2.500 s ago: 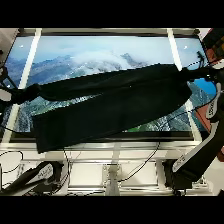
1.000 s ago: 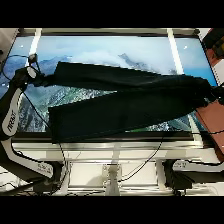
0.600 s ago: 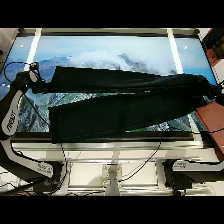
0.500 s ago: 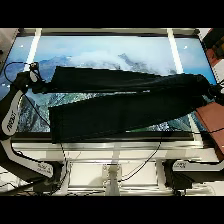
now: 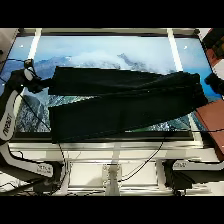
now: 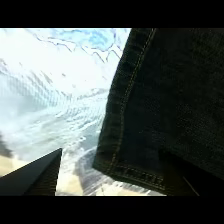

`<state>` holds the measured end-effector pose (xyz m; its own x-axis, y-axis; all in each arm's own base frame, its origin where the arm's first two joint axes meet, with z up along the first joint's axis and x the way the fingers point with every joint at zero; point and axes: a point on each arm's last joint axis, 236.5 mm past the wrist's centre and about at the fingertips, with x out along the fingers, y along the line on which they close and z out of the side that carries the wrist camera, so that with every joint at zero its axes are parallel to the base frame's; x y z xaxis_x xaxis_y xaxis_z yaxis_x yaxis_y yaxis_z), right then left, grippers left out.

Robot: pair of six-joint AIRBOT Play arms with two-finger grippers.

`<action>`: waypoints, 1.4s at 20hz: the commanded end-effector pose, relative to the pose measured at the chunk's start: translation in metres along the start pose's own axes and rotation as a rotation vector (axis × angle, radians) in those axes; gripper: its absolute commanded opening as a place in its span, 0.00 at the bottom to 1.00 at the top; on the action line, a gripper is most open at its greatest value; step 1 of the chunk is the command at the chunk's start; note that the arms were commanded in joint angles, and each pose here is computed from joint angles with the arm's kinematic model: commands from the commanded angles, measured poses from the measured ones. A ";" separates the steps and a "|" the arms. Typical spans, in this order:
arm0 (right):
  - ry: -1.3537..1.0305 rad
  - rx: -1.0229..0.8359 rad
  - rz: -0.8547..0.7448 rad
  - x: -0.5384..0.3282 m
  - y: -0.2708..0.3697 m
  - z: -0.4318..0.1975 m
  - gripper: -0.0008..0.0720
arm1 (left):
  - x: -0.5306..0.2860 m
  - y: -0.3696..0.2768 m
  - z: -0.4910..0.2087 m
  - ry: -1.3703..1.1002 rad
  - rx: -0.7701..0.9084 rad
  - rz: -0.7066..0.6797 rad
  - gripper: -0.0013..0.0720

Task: Fold the clothes and pants, and hang the long-sleeved shirts on hangers.

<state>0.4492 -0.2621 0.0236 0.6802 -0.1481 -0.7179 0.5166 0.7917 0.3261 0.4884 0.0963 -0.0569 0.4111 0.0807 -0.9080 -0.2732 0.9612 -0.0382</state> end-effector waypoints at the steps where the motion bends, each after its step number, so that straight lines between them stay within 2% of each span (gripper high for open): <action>1: 0.132 -0.020 -0.064 -0.044 -0.045 0.004 0.62 | -0.040 0.023 0.016 -0.061 -0.012 0.023 0.96; 3: 0.239 -0.065 -0.060 -0.064 -0.069 -0.016 0.62 | -0.069 0.041 0.028 -0.120 -0.043 0.038 0.96; 5: 0.433 -0.069 -0.005 -0.076 -0.080 -0.061 0.63 | -0.090 0.054 0.034 -0.157 -0.067 0.050 0.96; 6: 0.527 -0.065 0.031 -0.079 -0.081 -0.083 0.66 | -0.095 0.057 0.033 -0.156 -0.073 0.053 0.96; 7: 0.591 -0.081 0.066 -0.078 -0.078 -0.098 0.75 | -0.096 0.057 0.030 -0.144 -0.075 0.054 0.96; 8: 0.614 -0.108 0.089 -0.074 -0.075 -0.103 0.82 | -0.095 0.057 0.025 -0.123 -0.076 0.055 0.96; 11: 0.554 -0.222 0.093 -0.050 -0.061 -0.092 0.86 | -0.092 0.054 0.016 -0.082 -0.075 0.049 0.96; 17: 0.536 -0.313 0.081 -0.008 -0.044 -0.095 0.86 | -0.082 0.052 0.000 -0.011 -0.085 0.039 0.96; 20: 0.502 -0.367 0.022 0.006 -0.054 -0.088 0.85 | -0.081 0.052 -0.009 0.029 -0.086 0.040 0.96; 23: 0.445 -0.375 -0.009 0.014 -0.059 -0.075 0.78 | -0.081 0.051 -0.011 0.037 -0.087 0.039 0.96; 28: 0.440 -0.394 -0.008 0.018 -0.061 -0.072 0.77 | -0.082 0.052 -0.032 0.129 -0.027 0.039 0.96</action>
<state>0.3872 -0.2644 -0.0554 0.3401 0.0607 -0.9384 0.2413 0.9589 0.1495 0.4258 0.1341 0.0071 0.3405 0.0982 -0.9351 -0.3466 0.9376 -0.0277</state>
